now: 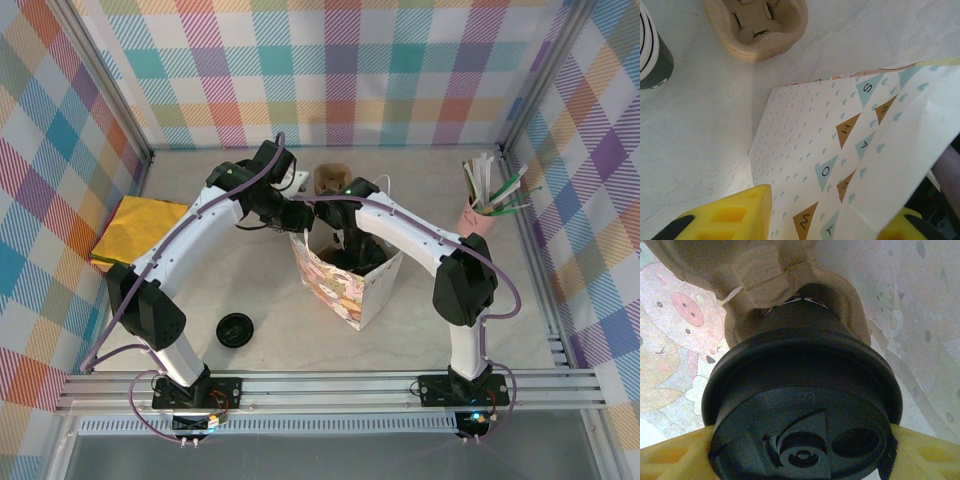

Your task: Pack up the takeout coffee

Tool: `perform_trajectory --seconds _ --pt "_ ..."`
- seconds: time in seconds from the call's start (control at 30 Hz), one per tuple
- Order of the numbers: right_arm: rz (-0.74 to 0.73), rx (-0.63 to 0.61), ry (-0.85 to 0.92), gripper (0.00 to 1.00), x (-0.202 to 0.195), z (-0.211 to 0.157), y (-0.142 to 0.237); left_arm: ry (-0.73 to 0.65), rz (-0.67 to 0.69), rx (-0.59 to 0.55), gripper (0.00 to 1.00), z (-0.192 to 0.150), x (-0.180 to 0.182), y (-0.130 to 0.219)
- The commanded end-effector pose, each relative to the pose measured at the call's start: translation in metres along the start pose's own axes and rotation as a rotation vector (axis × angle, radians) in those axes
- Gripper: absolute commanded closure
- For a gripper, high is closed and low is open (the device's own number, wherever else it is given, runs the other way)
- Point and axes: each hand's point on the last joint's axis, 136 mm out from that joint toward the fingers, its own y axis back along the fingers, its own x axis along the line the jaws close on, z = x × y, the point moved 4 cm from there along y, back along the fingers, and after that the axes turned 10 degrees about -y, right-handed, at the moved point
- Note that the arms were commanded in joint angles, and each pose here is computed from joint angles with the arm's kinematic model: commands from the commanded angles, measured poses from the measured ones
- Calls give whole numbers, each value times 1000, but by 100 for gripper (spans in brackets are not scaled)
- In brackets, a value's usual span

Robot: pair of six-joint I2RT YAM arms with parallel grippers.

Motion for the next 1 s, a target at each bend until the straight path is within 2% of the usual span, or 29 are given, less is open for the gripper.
perform_trajectory --seconds 0.0,0.97 --pt "3 46 -11 29 2 -3 -10 -9 -20 8 67 -6 -7 7" --pt "12 50 -18 29 4 0 -19 -8 -19 15 67 -8 -7 6"
